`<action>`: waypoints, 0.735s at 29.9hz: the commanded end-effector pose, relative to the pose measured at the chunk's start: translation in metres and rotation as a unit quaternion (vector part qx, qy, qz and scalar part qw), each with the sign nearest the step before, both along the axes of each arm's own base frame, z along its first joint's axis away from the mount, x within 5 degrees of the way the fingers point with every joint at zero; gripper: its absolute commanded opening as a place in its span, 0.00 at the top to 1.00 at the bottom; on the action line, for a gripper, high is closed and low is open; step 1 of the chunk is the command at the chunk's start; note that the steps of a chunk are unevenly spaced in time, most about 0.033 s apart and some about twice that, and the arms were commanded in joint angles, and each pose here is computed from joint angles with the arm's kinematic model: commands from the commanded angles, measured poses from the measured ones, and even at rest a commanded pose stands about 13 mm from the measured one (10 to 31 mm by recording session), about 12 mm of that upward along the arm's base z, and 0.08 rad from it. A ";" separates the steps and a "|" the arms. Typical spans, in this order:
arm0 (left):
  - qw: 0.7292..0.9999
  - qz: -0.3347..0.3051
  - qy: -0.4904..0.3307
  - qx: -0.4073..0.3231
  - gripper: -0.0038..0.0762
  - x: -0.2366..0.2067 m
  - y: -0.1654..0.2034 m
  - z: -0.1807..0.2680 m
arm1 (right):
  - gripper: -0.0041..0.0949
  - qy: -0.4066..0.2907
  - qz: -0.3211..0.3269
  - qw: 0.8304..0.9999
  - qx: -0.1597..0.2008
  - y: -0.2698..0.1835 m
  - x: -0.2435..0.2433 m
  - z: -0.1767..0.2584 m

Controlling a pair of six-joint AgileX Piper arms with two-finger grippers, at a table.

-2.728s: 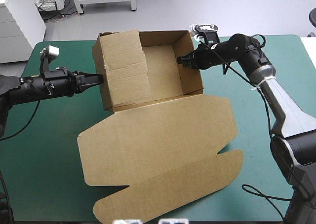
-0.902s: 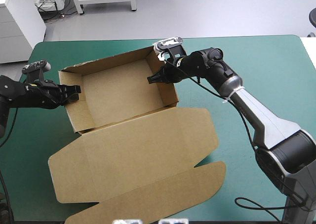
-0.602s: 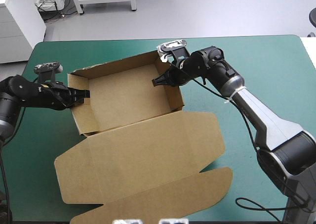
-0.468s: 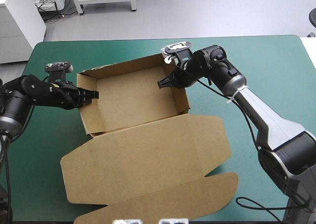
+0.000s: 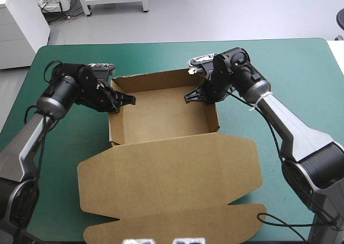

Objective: Fold the box

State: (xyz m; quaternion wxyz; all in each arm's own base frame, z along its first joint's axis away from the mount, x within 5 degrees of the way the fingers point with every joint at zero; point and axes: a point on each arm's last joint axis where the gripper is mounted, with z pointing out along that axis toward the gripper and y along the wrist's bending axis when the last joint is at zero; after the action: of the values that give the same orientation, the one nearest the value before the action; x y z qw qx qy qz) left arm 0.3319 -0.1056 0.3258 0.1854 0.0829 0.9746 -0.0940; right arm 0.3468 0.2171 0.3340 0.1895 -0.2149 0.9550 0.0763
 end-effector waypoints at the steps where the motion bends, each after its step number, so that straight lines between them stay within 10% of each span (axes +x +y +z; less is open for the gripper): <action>1: 0.996 -0.028 -0.058 -0.062 0.96 0.005 -0.035 0.023 | 0.97 0.029 0.052 0.995 0.080 0.018 -0.023 0.022; 22: 0.998 -0.055 0.015 -0.010 0.94 0.024 -0.054 -0.028 | 0.97 0.084 0.060 0.994 0.019 0.034 0.007 -0.050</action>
State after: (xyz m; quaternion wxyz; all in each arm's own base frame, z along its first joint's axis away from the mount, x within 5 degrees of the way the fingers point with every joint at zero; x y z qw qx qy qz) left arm 0.3604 -0.1348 0.2704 0.1039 0.1103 0.9876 -0.0398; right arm 0.3722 0.2272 0.2658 0.1074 -0.2091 0.9706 0.0514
